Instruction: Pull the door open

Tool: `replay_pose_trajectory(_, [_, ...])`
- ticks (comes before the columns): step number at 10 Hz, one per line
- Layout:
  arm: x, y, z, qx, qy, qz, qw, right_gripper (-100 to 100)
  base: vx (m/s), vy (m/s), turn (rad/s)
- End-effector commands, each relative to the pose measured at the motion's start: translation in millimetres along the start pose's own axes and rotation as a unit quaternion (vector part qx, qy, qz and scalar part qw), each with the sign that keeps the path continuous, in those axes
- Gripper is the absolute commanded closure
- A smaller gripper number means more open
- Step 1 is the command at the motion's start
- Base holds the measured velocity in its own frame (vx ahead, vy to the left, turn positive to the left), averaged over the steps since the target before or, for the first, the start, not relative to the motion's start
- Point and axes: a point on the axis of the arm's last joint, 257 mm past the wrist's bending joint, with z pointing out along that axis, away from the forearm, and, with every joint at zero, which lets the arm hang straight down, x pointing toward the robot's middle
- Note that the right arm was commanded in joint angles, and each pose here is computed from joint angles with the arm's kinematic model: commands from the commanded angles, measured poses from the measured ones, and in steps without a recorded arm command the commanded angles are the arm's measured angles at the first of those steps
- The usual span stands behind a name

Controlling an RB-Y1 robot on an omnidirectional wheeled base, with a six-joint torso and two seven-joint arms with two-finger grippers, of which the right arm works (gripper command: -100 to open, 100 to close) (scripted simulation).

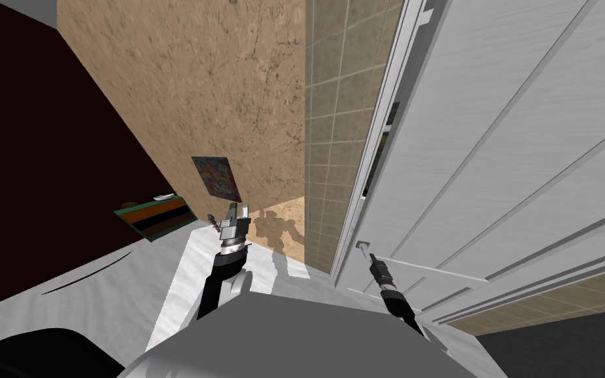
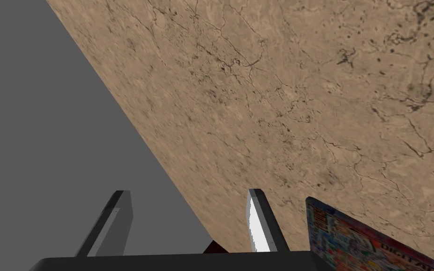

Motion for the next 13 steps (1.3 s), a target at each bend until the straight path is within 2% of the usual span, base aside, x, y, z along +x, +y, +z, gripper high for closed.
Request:
replay_pose_trajectory(1, [0.1, 0.0, -6.0, 0.000, 0.013, 0.000, 0.9999, 100, -0.216, -0.087, 0.132])
replay_pose_trajectory(4, [0.9, 0.0, -14.9, 0.002, 0.036, 0.001, 0.9994, 100, -0.211, -0.065, 0.127])
replay_pose_trajectory(5, [2.5, -1.2, -13.2, 0.003, 0.031, 0.000, 0.9995, 100, -0.108, -0.026, 0.036])
replay_pose_trajectory(6, [0.6, -2.6, -24.0, 0.004, 0.042, 0.001, 0.9991, 100, -0.147, -0.028, 0.130])
replay_pose_trajectory(7, [-0.4, -2.4, -26.8, 0.004, 0.045, 0.000, 0.9990, 100, -0.192, -0.065, 0.139])
replay_pose_trajectory(11, [-7.8, -0.7, -52.5, 0.002, 0.072, 0.000, 0.9974, 100, -0.186, -0.066, 0.132])
replay_pose_trajectory(13, [-10.1, -0.1, -61.9, 0.002, 0.082, 0.001, 0.9966, 100, -0.164, -0.043, 0.081])
